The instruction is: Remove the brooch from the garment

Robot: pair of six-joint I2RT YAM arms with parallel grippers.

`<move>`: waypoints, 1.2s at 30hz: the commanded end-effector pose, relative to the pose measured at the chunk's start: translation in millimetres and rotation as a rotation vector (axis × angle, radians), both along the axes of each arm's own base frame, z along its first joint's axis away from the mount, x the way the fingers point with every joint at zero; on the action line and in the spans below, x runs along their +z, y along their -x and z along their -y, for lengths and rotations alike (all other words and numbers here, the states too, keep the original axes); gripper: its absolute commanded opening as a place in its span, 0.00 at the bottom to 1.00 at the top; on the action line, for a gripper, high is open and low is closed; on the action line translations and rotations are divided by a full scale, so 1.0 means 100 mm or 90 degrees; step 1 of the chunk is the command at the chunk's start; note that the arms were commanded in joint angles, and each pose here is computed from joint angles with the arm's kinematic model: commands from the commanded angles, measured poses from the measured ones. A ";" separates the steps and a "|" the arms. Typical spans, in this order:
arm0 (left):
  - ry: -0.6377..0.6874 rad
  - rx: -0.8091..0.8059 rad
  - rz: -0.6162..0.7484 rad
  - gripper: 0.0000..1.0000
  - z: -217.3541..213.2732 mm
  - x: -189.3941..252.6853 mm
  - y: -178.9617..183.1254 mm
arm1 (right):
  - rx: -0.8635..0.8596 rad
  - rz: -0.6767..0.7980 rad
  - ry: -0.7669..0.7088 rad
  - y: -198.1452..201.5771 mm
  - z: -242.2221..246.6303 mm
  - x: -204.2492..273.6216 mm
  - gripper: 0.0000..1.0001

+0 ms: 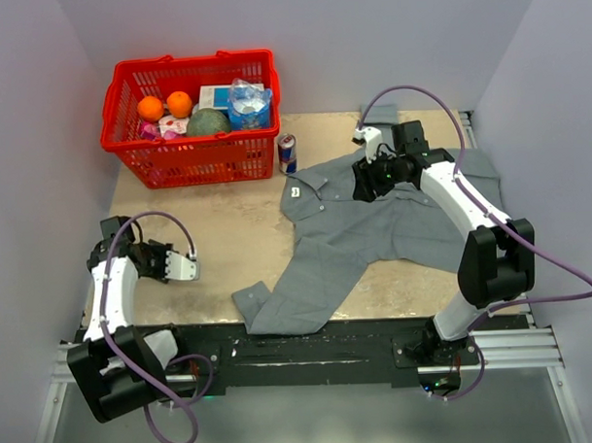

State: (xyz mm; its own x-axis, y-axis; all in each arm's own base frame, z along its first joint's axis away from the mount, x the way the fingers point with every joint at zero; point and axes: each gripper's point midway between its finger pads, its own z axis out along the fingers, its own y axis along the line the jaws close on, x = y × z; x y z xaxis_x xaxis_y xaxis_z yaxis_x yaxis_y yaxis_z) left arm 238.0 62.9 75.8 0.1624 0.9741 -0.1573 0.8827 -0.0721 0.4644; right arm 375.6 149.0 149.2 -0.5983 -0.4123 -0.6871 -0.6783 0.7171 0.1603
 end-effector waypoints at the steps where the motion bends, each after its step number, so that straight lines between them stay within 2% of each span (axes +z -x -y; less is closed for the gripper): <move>1: -0.009 -0.025 0.016 0.00 -0.07 -0.02 -0.11 | -0.002 0.045 -0.013 -0.03 -0.03 0.26 0.54; 8: -0.009 -0.040 -0.010 0.00 -0.29 -0.08 -0.03 | -0.017 0.051 -0.014 -0.11 -0.04 0.25 0.54; 12: -0.017 -0.079 0.016 0.00 -0.25 -0.09 -0.06 | -0.022 0.053 -0.008 -0.12 -0.01 0.23 0.54; 19: -0.008 -0.116 0.013 0.00 -0.17 -0.08 -0.03 | -0.022 0.041 -0.007 -0.04 0.00 0.16 0.55; 25: -0.015 -0.139 0.065 0.00 -0.16 0.02 -0.18 | -0.025 0.034 -0.009 -0.02 0.00 0.10 0.55; 36: -0.012 -0.162 0.110 0.00 -0.12 0.15 -0.31 | -0.028 0.033 -0.005 -0.04 0.01 0.07 0.55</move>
State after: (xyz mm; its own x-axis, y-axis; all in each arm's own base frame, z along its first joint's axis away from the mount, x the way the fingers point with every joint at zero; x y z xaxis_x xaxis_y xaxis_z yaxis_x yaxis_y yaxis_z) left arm 239.1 78.7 62.2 0.0749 0.9525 -0.2953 0.8923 0.0682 0.4462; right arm 375.6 147.3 139.3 -0.6155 -0.3960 -0.6814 -0.6539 0.7393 0.1610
